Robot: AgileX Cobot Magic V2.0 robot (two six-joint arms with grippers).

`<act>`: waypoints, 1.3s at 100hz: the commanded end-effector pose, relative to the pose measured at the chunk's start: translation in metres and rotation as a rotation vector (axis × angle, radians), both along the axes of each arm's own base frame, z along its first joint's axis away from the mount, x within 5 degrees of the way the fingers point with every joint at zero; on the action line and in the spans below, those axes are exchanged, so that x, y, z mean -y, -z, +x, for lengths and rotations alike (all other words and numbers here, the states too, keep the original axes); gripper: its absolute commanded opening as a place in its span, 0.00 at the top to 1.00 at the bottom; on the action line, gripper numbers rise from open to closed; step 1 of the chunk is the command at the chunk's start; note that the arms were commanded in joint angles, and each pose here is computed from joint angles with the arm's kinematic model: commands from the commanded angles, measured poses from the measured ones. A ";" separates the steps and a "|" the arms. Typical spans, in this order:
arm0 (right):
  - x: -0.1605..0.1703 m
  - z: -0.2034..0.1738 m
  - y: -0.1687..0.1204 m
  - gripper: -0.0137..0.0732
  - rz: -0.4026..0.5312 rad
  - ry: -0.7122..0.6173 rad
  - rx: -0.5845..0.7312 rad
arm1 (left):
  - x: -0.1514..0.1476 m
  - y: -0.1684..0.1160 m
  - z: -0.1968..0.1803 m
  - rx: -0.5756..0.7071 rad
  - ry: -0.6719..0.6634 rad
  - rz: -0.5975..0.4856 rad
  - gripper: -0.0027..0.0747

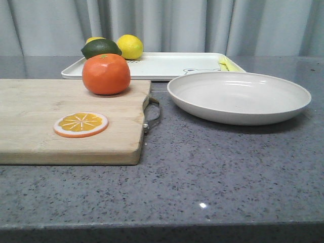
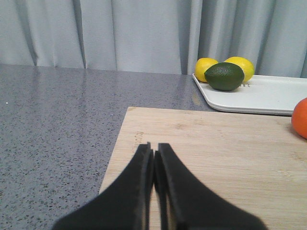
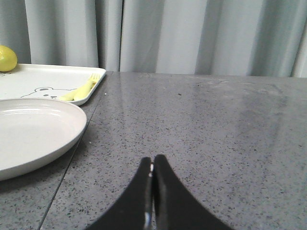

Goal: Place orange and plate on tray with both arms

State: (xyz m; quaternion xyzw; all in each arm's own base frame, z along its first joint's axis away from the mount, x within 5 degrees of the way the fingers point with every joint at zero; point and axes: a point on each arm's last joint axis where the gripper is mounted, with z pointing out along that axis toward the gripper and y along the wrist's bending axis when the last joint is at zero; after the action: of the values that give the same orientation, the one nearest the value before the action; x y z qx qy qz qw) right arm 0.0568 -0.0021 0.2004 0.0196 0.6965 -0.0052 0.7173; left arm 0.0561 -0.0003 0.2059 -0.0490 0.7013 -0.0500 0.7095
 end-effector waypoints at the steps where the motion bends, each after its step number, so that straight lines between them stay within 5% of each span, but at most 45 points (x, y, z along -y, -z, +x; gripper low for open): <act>1: 0.000 -0.002 -0.008 0.92 -0.009 0.002 0.096 | -0.001 -0.001 -0.002 0.087 -0.007 -0.004 0.99; 130: 0.000 -0.002 -0.009 0.92 -0.009 0.001 0.106 | -0.001 -0.001 -0.002 0.087 -0.007 -0.023 0.99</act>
State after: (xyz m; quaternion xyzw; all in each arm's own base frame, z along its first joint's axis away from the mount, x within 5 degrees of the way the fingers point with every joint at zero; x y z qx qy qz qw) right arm 0.0568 -0.0021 0.2004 0.0196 0.6965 -0.0052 0.7173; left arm 0.0561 -0.0003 0.2059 -0.0505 0.7011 -0.0517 0.7093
